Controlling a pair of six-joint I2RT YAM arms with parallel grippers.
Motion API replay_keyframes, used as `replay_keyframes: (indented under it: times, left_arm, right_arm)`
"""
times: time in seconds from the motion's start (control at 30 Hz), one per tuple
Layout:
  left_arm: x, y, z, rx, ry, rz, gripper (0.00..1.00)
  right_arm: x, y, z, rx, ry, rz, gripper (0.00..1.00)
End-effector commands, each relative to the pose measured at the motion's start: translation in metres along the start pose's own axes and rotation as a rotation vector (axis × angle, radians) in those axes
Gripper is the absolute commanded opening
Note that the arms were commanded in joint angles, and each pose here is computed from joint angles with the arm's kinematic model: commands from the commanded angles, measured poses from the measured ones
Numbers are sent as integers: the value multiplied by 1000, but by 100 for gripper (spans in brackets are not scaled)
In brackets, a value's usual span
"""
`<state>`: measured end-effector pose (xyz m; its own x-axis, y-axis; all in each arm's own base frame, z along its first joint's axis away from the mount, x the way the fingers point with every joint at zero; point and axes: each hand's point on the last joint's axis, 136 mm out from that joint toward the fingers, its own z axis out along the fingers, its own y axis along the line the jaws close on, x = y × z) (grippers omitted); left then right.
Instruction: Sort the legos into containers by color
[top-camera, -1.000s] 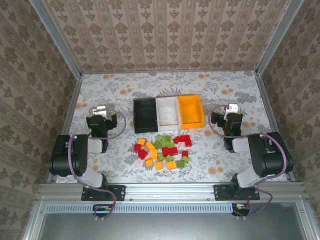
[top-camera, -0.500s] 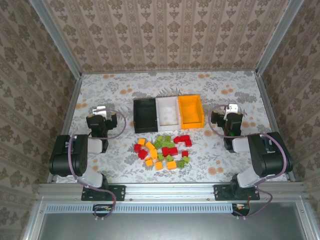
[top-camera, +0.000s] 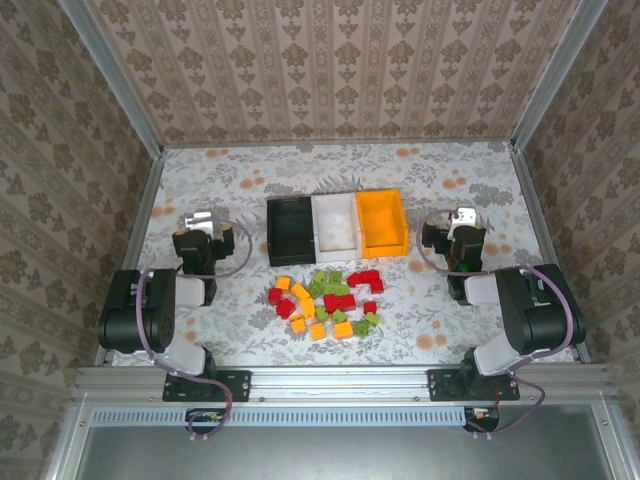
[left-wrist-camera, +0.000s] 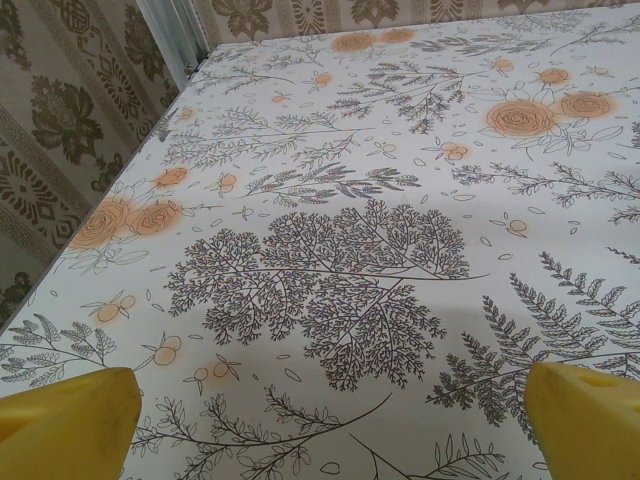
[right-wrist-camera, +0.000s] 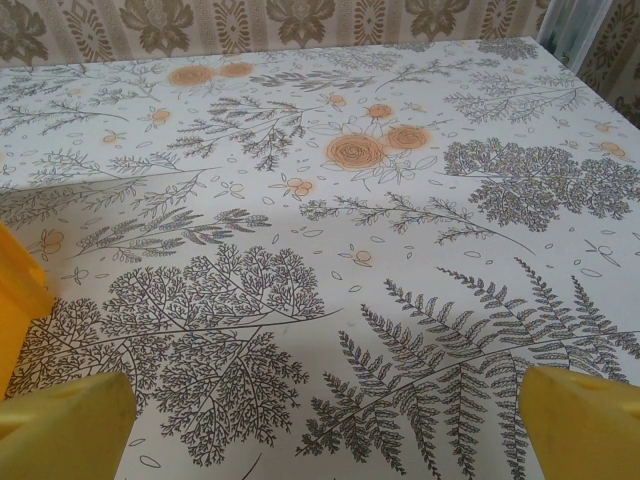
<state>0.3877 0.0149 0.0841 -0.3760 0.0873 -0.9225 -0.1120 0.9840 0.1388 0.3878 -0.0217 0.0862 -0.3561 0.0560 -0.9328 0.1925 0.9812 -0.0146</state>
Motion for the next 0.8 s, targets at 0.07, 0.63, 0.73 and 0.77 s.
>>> replay_keyframes:
  times: [0.07,0.63,0.73,0.77]
  left_arm:
    - [-16,-2,3,13,-45,0,100]
    - [-119,46,-66,-126,-226,-358,100]
    - [-115,60,-72,-133,-221,-607,100]
    - [-101,63,-72,-145,-167,-691,100]
  right_arm:
    - [-15,3,3,-27,-33,3,100]
    - [-70,-36,-48,362,143,233,100]
    - [-48,-29,-53,342,331,479,100]
    - [-44,-17,-48,253,381,487,100]
